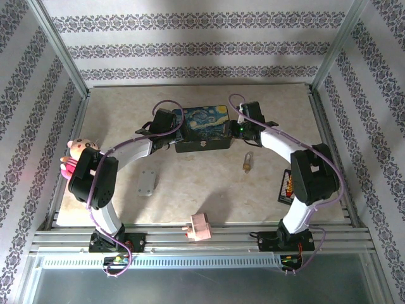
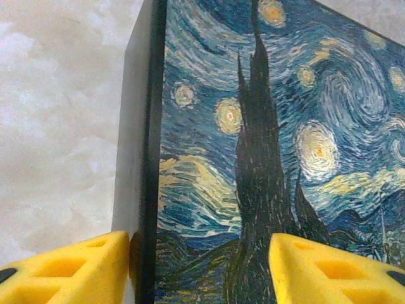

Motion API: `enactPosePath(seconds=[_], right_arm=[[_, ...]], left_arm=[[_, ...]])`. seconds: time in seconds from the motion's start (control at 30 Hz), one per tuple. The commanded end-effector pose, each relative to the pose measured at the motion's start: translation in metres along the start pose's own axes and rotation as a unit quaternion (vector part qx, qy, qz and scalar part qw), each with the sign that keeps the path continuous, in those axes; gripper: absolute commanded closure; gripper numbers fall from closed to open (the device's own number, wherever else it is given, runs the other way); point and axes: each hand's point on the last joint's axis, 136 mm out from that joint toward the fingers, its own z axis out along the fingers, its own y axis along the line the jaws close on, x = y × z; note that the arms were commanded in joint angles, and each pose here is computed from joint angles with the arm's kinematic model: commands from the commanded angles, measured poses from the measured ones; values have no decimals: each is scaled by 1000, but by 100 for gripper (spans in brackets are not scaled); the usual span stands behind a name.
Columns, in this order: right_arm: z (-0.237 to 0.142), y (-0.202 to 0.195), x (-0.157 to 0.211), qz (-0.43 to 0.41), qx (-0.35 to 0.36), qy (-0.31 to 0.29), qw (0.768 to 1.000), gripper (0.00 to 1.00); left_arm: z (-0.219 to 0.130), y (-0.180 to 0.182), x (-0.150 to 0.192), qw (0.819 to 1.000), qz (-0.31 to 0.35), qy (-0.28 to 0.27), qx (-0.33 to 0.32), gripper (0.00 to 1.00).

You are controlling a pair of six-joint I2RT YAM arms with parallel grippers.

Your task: Unlock the padlock with the key

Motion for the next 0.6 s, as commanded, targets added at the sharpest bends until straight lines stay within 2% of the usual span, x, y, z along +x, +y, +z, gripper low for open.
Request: enactPosePath(seconds=[0.0, 0.23, 0.43, 0.53, 0.57], right_arm=[[-31, -4, -7, -8, 33, -30, 999, 65], [-92, -23, 2, -9, 69, -86, 994, 56], [-142, -68, 20, -8, 126, -144, 982, 51], [-160, -90, 28, -18, 163, -173, 971, 41], [-164, -97, 30, -22, 178, -180, 967, 34]], left_arm=[[-24, -3, -23, 999, -9, -40, 18, 36], [-65, 45, -45, 995, -33, -87, -17, 19], [-114, 100, -54, 983, -21, -159, -84, 1], [-127, 127, -48, 977, -15, -180, -110, 1], [-132, 135, -46, 974, -14, -189, -121, 1]])
